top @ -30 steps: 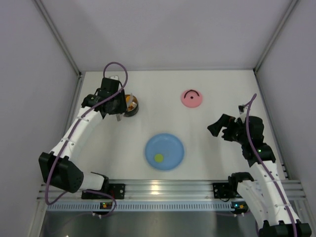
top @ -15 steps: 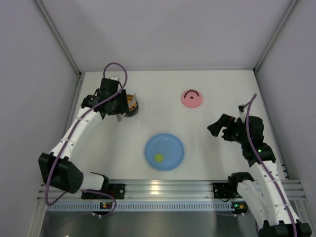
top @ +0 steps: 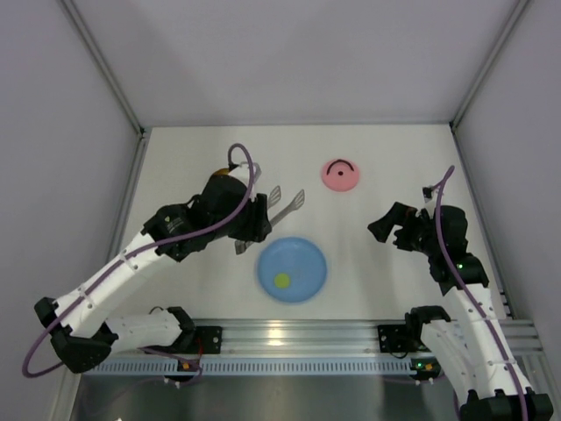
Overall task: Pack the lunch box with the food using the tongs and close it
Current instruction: Pick up the fake food from the plate.
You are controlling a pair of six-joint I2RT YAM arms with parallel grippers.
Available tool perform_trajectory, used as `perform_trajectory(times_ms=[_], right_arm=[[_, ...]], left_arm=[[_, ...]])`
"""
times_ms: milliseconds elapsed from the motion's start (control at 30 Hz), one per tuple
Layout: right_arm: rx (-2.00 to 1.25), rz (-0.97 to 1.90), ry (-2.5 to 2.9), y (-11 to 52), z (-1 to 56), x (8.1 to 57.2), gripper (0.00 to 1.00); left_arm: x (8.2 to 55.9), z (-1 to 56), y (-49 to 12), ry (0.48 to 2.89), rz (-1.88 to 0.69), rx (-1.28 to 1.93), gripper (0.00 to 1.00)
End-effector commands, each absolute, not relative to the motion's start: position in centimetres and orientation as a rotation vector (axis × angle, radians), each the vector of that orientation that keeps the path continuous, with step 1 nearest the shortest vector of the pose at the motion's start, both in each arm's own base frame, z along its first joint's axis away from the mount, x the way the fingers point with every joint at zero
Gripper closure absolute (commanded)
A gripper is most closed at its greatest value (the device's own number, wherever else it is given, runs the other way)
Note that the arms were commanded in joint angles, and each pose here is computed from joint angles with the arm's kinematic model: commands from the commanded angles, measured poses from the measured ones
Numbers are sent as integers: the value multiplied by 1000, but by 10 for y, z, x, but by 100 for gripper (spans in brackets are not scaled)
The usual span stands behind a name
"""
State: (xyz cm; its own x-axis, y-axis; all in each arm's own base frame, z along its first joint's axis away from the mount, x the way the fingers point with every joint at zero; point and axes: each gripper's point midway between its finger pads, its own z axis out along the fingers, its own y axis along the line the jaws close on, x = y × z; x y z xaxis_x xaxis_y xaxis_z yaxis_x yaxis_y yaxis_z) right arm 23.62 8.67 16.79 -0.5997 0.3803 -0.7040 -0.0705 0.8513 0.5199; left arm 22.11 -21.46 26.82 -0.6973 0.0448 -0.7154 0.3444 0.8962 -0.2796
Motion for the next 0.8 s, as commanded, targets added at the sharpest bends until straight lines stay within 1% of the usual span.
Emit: perform_trajectory(times_ms=[0, 133, 167, 333, 467, 700, 767], right_arm=[[215, 643, 2071, 85, 181, 245, 4], [215, 644, 2073, 85, 182, 245, 4], [214, 644, 2071, 85, 183, 245, 4], [209, 633, 2069, 84, 185, 245, 4], [209, 634, 2072, 84, 184, 245, 4], [208, 629, 2072, 84, 185, 245, 4], [209, 632, 2075, 84, 183, 245, 4]], left_arm=[[191, 246, -212, 2371, -469, 245, 45], [153, 227, -224, 2406, -431, 338, 45], [149, 221, -221, 2418, -380, 350, 45], [113, 196, -227, 2463, -286, 463, 45], [100, 183, -221, 2480, -186, 493, 44], [88, 165, -213, 2520, -166, 507, 44], [84, 162, -214, 2531, -194, 514, 44]])
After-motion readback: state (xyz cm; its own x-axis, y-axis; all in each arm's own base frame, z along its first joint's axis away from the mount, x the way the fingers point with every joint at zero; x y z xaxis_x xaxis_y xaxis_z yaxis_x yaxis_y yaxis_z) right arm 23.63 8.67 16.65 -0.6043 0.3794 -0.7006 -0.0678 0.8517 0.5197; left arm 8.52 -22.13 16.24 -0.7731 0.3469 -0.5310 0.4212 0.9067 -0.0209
